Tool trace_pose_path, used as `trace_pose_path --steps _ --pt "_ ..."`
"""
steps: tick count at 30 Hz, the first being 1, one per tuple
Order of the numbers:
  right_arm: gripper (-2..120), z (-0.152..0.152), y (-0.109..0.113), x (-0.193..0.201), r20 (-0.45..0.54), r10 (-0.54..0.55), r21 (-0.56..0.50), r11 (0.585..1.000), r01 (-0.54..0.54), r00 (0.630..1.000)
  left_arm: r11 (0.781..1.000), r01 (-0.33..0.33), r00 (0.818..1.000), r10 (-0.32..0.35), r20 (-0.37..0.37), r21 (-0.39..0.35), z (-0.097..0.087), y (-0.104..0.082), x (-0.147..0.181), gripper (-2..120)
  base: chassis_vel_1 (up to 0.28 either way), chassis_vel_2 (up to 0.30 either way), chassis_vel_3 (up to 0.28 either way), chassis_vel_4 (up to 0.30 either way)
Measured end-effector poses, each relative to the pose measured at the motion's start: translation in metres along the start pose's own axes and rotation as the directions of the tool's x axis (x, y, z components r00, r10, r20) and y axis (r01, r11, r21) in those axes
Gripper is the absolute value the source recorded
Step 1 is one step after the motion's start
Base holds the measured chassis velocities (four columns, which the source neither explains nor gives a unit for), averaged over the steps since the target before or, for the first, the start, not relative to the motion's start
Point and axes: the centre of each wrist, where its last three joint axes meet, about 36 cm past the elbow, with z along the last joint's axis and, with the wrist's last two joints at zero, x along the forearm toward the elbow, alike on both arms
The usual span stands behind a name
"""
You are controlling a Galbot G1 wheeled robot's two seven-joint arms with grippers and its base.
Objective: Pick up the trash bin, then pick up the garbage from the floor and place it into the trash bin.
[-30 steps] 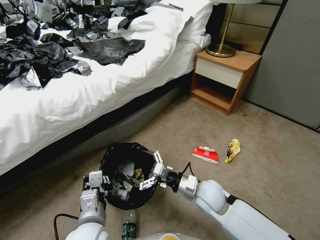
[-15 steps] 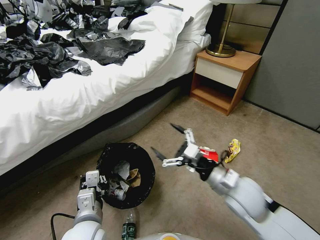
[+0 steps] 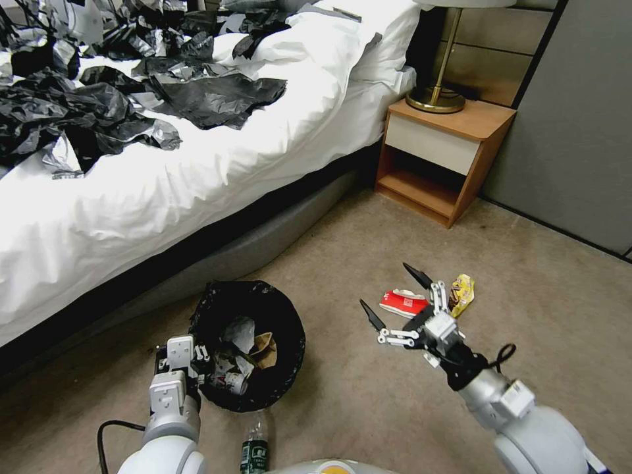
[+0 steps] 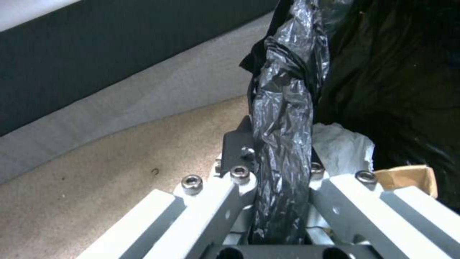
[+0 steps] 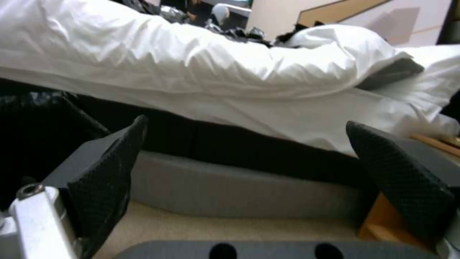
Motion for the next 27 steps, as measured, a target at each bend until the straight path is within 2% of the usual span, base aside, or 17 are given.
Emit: trace_pose_path --steps 12,24,27 --pt "100 0.014 0.009 -0.003 -0.008 0.11 -0.033 0.993 -0.111 0.994 1.0 -0.004 1.0 0.004 0.002 0.002 -0.001 -0.001 0.0 2 0.0 0.0 0.0 0.0" --pt "100 0.016 0.007 -0.009 -0.003 0.116 -0.034 0.993 -0.116 0.993 1.0 -0.021 1.0 0.022 0.009 -0.011 0.001 0.0 0.0 2 0.0 0.0 0.0 0.0" --pt "100 0.016 0.007 -0.009 -0.006 0.113 -0.034 0.993 -0.113 0.994 0.999 -0.035 0.999 0.036 0.035 -0.025 0.003 0.001 -0.001 2 0.0 0.0 0.0 0.0"
